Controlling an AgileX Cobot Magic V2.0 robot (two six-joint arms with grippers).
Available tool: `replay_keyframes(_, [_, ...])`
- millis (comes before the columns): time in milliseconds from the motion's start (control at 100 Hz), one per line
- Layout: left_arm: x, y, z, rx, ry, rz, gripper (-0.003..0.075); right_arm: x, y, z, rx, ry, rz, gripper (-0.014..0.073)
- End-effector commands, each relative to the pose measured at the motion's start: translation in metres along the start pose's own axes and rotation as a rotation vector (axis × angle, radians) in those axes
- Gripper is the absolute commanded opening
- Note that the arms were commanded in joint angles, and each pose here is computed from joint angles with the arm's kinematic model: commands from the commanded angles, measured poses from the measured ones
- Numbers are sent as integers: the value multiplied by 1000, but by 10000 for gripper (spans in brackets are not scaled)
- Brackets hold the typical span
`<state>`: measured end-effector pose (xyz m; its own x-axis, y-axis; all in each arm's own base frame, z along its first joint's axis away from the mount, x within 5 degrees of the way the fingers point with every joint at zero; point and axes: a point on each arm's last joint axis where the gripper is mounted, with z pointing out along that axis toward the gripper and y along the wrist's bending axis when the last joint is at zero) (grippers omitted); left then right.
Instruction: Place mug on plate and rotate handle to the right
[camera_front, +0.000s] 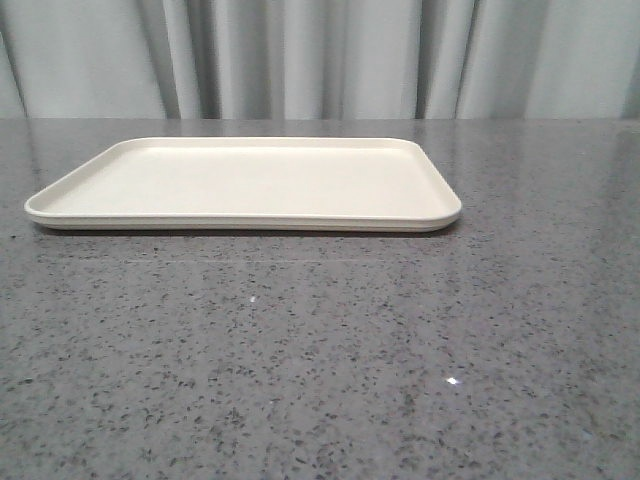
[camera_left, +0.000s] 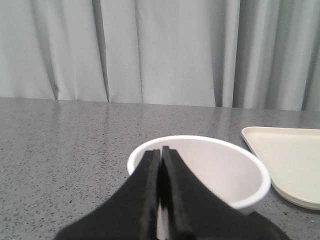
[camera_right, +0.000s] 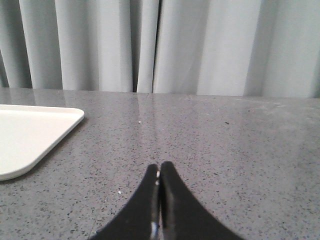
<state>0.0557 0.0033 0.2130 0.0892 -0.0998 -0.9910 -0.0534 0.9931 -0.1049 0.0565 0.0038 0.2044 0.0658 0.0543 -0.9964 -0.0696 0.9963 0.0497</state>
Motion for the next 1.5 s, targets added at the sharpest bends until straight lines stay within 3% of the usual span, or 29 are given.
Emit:
replay_keyframes(0, [-6, 2, -3, -21, -98, -26, -20, -7, -3, -2, 38, -79, -6, -66])
replay_keyframes(210, [-6, 3, -3, -23, -102, -40, -20, -7, -3, -2, 38, -79, -6, -66])
replay_keyframes(500, [-8, 6, -3, -43, -130, -317, -20, -7, -3, -2, 38, -79, -6, -66])
replay_keyframes(1490, [-7, 5, -3, -39, -122, -317, -20, -7, -3, -2, 38, -79, -6, -66])
